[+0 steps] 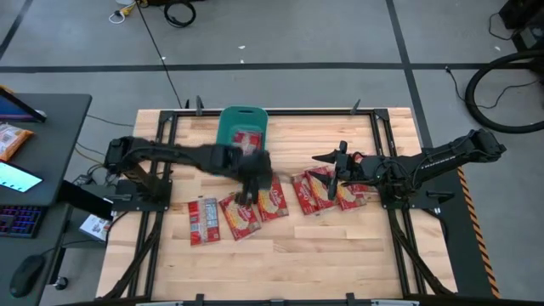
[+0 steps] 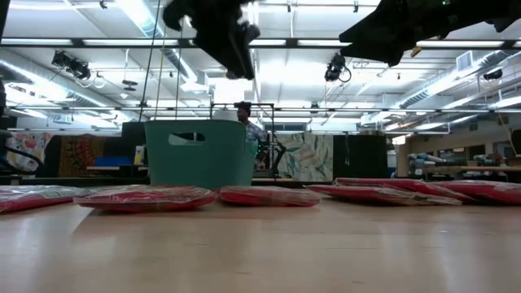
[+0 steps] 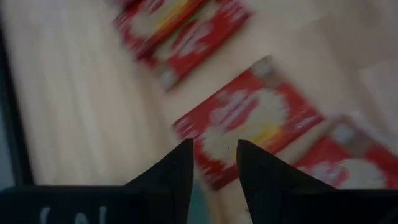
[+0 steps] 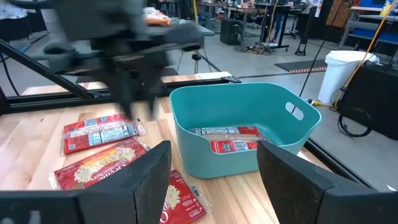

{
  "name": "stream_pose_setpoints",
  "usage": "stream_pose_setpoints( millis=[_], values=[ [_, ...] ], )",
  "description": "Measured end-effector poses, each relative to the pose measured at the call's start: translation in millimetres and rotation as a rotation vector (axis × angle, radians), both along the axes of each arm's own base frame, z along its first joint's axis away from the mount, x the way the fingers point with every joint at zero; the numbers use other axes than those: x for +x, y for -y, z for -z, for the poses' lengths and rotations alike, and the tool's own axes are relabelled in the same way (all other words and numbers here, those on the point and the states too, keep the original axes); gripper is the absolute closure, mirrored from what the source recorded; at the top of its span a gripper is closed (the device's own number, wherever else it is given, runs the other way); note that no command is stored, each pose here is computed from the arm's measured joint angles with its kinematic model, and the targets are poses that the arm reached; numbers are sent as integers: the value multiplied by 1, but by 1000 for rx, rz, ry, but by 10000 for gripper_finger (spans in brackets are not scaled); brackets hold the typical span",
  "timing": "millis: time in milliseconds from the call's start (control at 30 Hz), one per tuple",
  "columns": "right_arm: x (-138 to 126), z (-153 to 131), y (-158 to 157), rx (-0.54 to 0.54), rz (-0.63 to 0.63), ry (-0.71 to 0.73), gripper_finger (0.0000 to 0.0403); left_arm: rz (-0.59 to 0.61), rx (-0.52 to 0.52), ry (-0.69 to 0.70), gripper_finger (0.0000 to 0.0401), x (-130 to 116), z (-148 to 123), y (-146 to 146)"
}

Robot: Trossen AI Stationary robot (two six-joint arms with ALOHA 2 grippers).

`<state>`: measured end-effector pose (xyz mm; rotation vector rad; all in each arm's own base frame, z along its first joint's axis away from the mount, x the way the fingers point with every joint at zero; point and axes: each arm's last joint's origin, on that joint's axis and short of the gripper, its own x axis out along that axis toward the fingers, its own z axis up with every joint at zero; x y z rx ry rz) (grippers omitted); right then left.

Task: Sort popcorn bags into baskets
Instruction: Put the red popcorn bag into the green bin

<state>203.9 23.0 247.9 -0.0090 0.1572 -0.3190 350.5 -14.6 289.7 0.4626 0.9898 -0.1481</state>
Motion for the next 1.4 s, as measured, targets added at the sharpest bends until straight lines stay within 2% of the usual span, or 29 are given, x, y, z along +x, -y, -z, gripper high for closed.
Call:
stream_pose_setpoints(
  millis=[100, 233, 433, 533, 667, 833, 967, 1100, 1267, 1400],
  values=[
    [0, 0, 0, 0, 0, 0, 160, 53, 4, 1, 273, -1, 3, 19],
    [0, 0, 0, 0, 0, 0, 160, 101, 22, -26, 273, -2, 21, 39],
    [1, 0, 0, -1, 0, 4, 160, 98, 107, 36, 260, 8, 48, 60],
    [2, 1, 0, -8, -1, 3, 160, 106, 110, 21, 255, 14, 61, 65],
    [4, 2, -1, -23, -2, -5, 160, 147, 98, -49, 257, 15, 79, 75],
    [5, 3, -1, -28, 2, -7, 160, 234, 5, -210, 258, 1, 90, 90],
    [5, 2, -1, -28, 2, -2, 160, 184, -57, -304, 259, -10, 93, 98],
    [5, 2, -1, -25, 2, 0, 160, 111, -68, -407, 259, -23, 98, 105],
    [5, 2, -1, -24, 1, 2, 160, 84, 20, -424, 255, -39, 110, 124],
    [5, 2, -1, -23, -2, 5, 160, 99, 210, -401, 231, -56, 122, 136]
  ],
)
